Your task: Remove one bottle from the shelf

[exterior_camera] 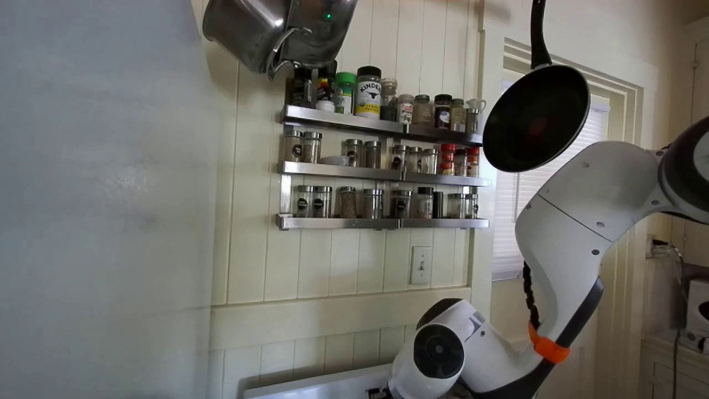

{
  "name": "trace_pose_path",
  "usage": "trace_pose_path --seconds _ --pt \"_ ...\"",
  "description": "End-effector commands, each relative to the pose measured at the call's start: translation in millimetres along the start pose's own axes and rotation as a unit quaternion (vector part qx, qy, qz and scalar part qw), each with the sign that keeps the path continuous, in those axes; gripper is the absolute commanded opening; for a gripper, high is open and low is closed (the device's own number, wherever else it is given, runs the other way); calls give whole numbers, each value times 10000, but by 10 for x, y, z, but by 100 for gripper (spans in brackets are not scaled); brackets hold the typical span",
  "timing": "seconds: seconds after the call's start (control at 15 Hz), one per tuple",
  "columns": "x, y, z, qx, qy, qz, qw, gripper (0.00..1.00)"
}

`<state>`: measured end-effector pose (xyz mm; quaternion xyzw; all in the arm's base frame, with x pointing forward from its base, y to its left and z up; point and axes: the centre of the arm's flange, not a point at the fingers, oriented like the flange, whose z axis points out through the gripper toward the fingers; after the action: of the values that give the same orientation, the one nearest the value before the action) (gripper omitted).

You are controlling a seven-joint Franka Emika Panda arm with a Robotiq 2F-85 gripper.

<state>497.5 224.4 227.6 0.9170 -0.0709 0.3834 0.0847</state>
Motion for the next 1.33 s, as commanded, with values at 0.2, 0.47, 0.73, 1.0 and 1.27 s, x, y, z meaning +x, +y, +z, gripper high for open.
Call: trace_pose_path --seconds 0.2,0.47,0.73,1.0,1.27 --pt "-110 -64 128 67 -65 -56 9999 24" --pt "-118 -121 242 -185 -18 -129 9997 24" --pt "-125 -205 329 -304 156 -253 9991 24" --pt "-102 -301 375 -370 306 -373 9982 24" --pt "-75 -370 424 -338 383 -389 9979 24"
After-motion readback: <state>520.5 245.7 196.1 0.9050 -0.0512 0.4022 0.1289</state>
